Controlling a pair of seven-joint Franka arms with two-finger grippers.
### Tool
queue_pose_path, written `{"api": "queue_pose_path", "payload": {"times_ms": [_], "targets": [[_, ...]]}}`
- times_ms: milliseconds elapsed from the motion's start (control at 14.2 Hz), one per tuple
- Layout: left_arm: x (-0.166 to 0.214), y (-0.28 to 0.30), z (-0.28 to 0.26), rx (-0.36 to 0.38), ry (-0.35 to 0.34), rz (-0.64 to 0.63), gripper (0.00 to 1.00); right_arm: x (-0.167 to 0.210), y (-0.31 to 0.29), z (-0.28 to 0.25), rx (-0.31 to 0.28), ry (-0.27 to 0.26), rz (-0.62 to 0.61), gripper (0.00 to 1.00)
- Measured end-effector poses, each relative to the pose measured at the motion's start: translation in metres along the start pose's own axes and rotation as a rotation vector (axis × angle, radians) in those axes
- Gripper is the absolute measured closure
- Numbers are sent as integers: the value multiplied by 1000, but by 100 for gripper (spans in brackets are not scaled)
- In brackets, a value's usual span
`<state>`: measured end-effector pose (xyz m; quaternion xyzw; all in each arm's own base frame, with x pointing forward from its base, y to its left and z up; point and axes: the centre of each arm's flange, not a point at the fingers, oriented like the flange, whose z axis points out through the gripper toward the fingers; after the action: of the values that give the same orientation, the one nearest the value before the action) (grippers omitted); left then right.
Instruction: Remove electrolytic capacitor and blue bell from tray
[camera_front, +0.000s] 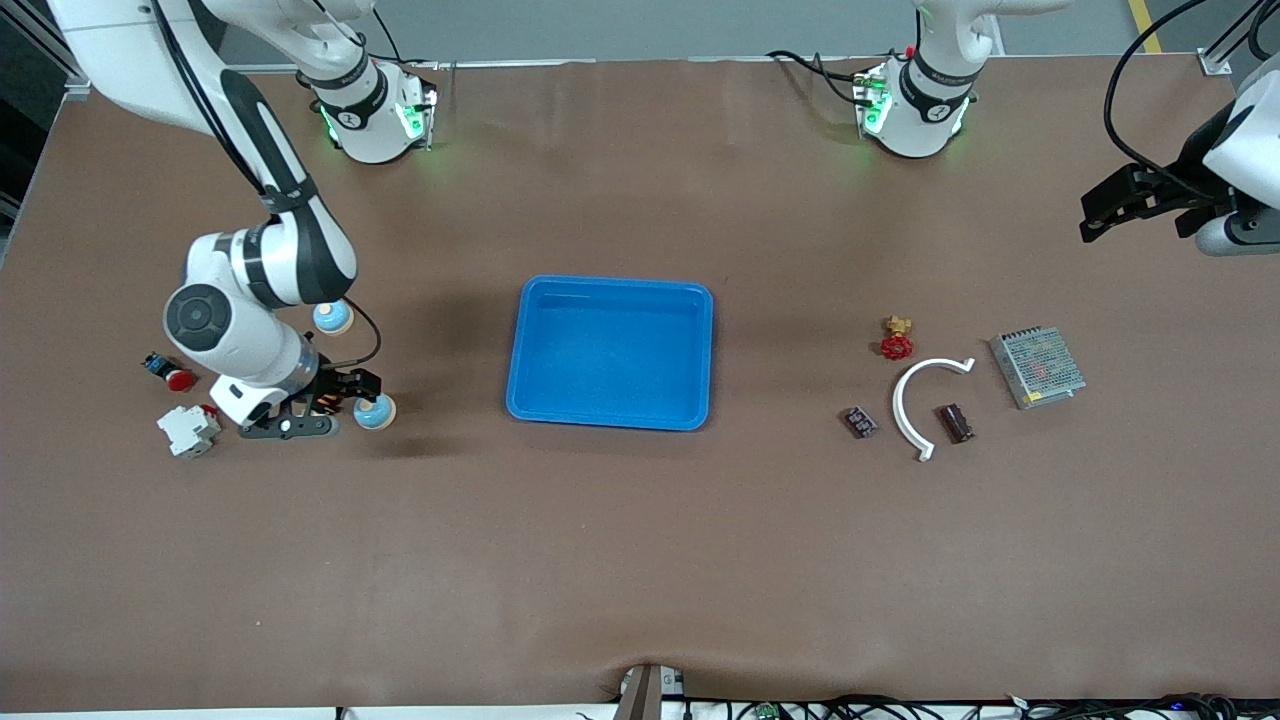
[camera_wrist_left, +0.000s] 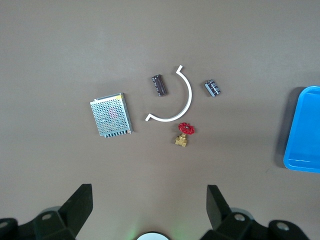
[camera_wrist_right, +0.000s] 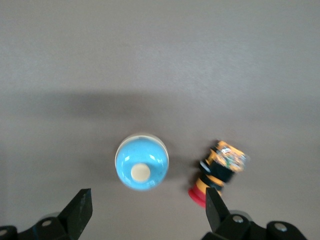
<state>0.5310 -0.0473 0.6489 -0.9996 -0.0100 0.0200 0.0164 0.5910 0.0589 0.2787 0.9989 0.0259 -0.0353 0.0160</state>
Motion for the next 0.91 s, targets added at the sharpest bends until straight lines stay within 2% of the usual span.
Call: {"api": "queue_pose_path", "payload": {"times_ms": [211,492,562,773,914], "targets": [[0,0,0,0,0,0,0,13,14,-63,-14,-59,27,0],[2,0,3,0,-6,0,0,16,67,-147,-16,-82,117,0],[3,0,4,0,-8,0,0,12,84,-170,-15,-75,145,0],[3,0,4,0,-8,0,0,-12,118,-251,-15,16,206,0],[4,0,4,0,-8,0,0,-37,120,-295,-11,30,219,0]]}}
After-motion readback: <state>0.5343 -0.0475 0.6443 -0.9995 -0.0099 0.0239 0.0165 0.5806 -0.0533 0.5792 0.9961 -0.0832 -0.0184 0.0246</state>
